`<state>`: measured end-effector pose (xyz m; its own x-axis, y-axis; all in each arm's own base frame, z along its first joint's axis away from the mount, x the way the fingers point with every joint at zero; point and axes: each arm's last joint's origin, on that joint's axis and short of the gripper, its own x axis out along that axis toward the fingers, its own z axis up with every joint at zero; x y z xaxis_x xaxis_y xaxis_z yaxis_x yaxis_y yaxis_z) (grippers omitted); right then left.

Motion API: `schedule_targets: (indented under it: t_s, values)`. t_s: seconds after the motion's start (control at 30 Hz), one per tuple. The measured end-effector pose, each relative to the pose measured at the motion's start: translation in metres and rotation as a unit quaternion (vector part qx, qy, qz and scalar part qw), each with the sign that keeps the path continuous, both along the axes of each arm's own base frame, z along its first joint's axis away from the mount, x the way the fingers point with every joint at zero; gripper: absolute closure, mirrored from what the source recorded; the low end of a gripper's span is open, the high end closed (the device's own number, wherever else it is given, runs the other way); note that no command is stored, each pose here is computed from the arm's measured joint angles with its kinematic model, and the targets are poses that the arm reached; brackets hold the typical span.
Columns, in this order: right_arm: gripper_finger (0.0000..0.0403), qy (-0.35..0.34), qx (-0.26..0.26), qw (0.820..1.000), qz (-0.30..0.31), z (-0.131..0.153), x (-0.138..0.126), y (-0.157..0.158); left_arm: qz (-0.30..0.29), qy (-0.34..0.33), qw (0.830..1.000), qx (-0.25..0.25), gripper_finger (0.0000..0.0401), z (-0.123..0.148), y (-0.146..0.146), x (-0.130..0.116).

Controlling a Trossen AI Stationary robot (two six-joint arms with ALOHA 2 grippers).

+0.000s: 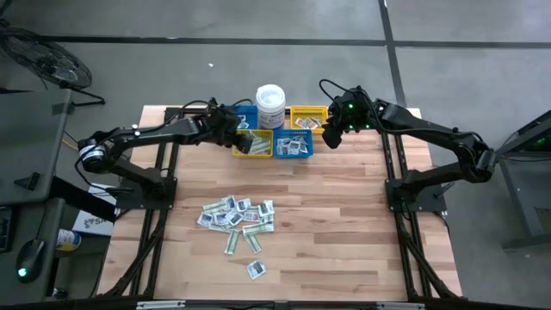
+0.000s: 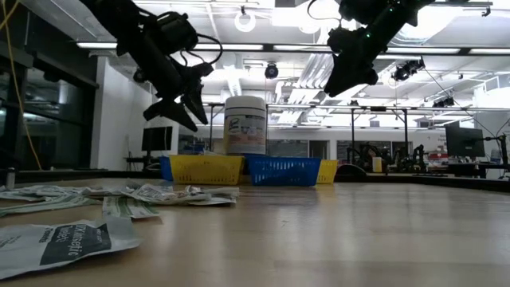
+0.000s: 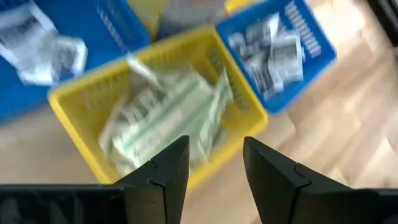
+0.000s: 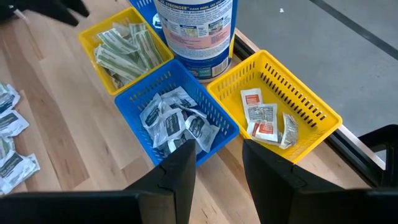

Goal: Pick & Place First Aid Supplies
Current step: Put the green bandage pad into the left yellow bin

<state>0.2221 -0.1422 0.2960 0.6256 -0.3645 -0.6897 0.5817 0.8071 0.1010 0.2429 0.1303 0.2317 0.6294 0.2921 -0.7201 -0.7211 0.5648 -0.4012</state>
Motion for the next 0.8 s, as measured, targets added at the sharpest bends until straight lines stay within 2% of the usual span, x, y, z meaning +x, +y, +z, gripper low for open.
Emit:
schedule_targets:
  t_s: [0.3, 0.47, 0.63, 0.8]
  values:
    - [0.0277, 0.000, 0.000, 1.000, 0.000, 0.000, 0.000, 0.000, -0.069, 0.044, 0.997, -0.014, 0.0249, 0.011, -0.034, -0.013]
    - [0.0277, 0.000, 0.000, 1.000, 0.000, 0.000, 0.000, 0.000, -0.103, 0.096, 0.990, -0.018, 0.0249, 0.010, -0.059, -0.019]
    - [0.0277, 0.000, 0.000, 1.000, 0.000, 0.000, 0.000, 0.000, -0.146, 0.163, 0.975, -0.038, 0.0249, -0.001, -0.083, -0.026]
    - [0.0277, 0.000, 0.000, 1.000, 0.001, 0.000, 0.000, 0.000, -0.160, 0.207, 0.961, -0.091, 0.0249, -0.026, -0.106, -0.036]
